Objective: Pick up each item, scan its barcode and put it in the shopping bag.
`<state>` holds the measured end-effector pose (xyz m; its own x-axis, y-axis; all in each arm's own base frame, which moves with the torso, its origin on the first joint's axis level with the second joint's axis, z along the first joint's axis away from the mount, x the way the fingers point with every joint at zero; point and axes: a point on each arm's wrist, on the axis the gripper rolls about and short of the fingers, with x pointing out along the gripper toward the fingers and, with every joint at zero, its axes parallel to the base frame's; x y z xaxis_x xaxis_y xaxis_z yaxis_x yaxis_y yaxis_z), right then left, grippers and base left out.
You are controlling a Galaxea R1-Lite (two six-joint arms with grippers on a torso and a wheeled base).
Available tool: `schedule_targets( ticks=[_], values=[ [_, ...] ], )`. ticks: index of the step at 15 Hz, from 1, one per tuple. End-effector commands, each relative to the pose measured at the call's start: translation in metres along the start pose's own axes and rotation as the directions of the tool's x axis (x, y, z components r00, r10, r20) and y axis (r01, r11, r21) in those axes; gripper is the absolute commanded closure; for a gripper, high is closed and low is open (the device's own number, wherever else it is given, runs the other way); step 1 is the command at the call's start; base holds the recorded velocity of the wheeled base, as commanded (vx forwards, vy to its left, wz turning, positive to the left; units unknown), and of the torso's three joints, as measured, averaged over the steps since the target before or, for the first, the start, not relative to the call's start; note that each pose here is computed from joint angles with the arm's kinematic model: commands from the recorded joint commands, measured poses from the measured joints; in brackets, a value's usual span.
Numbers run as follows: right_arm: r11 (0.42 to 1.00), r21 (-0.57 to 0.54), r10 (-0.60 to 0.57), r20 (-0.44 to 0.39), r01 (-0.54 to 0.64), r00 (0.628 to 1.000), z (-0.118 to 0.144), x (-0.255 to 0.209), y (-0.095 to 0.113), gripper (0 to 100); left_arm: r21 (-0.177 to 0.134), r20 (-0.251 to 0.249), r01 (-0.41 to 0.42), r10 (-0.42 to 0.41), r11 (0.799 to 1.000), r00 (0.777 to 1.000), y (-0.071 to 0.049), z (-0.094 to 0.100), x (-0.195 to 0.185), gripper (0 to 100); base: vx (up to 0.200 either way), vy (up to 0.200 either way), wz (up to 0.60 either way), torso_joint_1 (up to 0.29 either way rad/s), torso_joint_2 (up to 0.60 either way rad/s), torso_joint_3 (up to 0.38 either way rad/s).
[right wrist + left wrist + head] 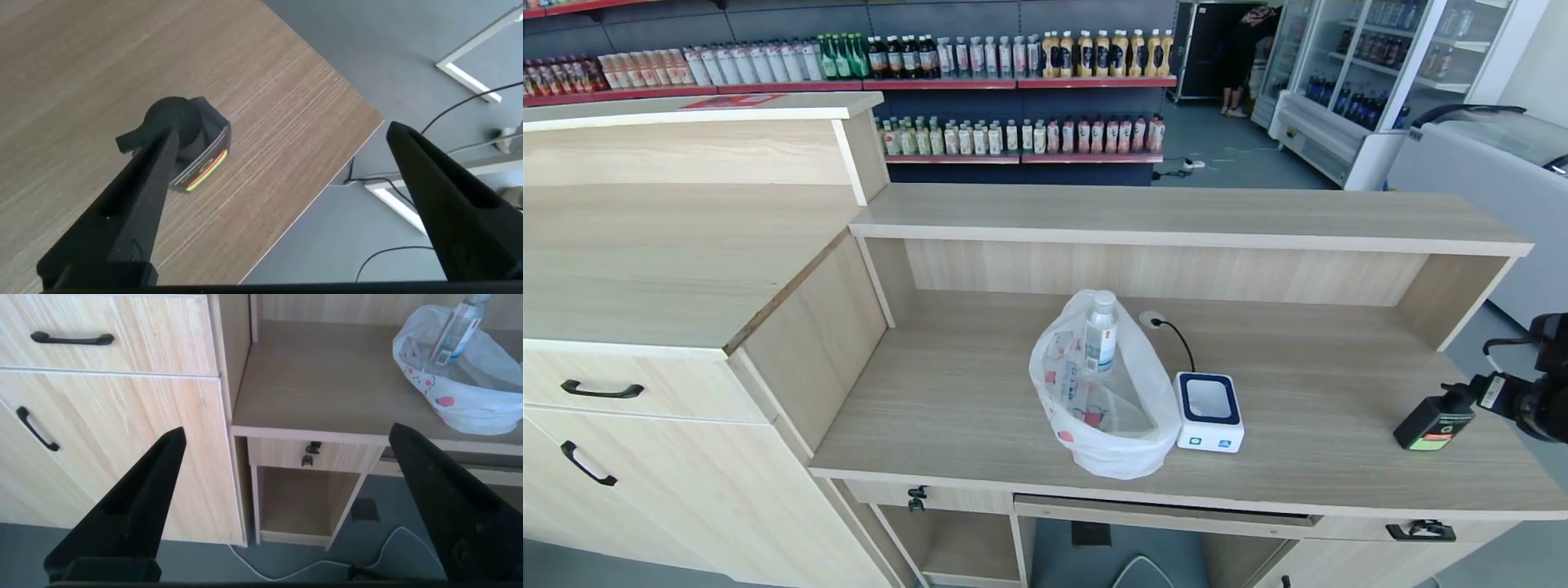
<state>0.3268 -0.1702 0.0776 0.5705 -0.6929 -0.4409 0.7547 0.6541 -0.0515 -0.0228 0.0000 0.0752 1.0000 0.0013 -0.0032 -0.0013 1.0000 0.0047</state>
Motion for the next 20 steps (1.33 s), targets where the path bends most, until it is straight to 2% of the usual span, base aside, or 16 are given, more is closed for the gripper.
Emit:
schedule_targets(
  ticks=[1, 3, 6, 10, 14, 20],
  values=[
    [1.0, -0.028, 0.0, -0.027, -0.001, 1.0, -0.015, 0.016, 0.006, 0, 0.0, 0.0, -0.002, 0.002, 1.0, 1.0, 0.0, 0.0, 0.0, 0, 0.0, 0.0, 0.0, 0.0, 0.0, 0.0],
    [0.999, -0.042, 0.004, -0.013, -0.004, 1.0, -0.019, 0.023, 0.009, 0, 0.0, -0.001, 0.0, 0.0, 1.0, 1.0, 0.0, 0.0, 0.0, 0, 0.0, 0.0, 0.0, 0.0, 0.0, 0.0],
    [0.998, -0.052, 0.038, 0.002, -0.037, 0.999, -0.02, 0.027, 0.025, 0, 0.0, -0.001, 0.0, 0.0, 1.0, 1.0, 0.0, 0.0, 0.0, 0, 0.0, 0.0, 0.0, 0.0, 0.0, 0.0],
    [0.992, -0.069, 0.108, 0.018, -0.107, 0.994, -0.016, 0.012, 0.043, 0, 0.0, -0.001, -0.002, 0.002, 1.0, 1.0, 0.0, 0.0, 0.0, 0, 0.0, 0.0, 0.0, 0.0, 0.0, 0.0],
    [0.989, -0.07, 0.133, 0.046, -0.129, 0.99, -0.007, 0.0, 0.048, 0, 0.0, -0.001, 0.0, 0.0, 1.0, 1.0, 0.0, 0.0, 0.0, 0, 0.0, 0.0, 0.0, 0.0, 0.0, 0.0],
    [0.987, -0.096, 0.128, 0.018, -0.125, 0.992, -0.03, 0.019, 0.053, 0, 0.0, -0.001, -0.002, 0.002, 1.0, 1.0, 0.0, 0.0, 0.0, 0, 0.0, 0.0, 0.0, 0.0, 0.0, 0.0]
  ],
)
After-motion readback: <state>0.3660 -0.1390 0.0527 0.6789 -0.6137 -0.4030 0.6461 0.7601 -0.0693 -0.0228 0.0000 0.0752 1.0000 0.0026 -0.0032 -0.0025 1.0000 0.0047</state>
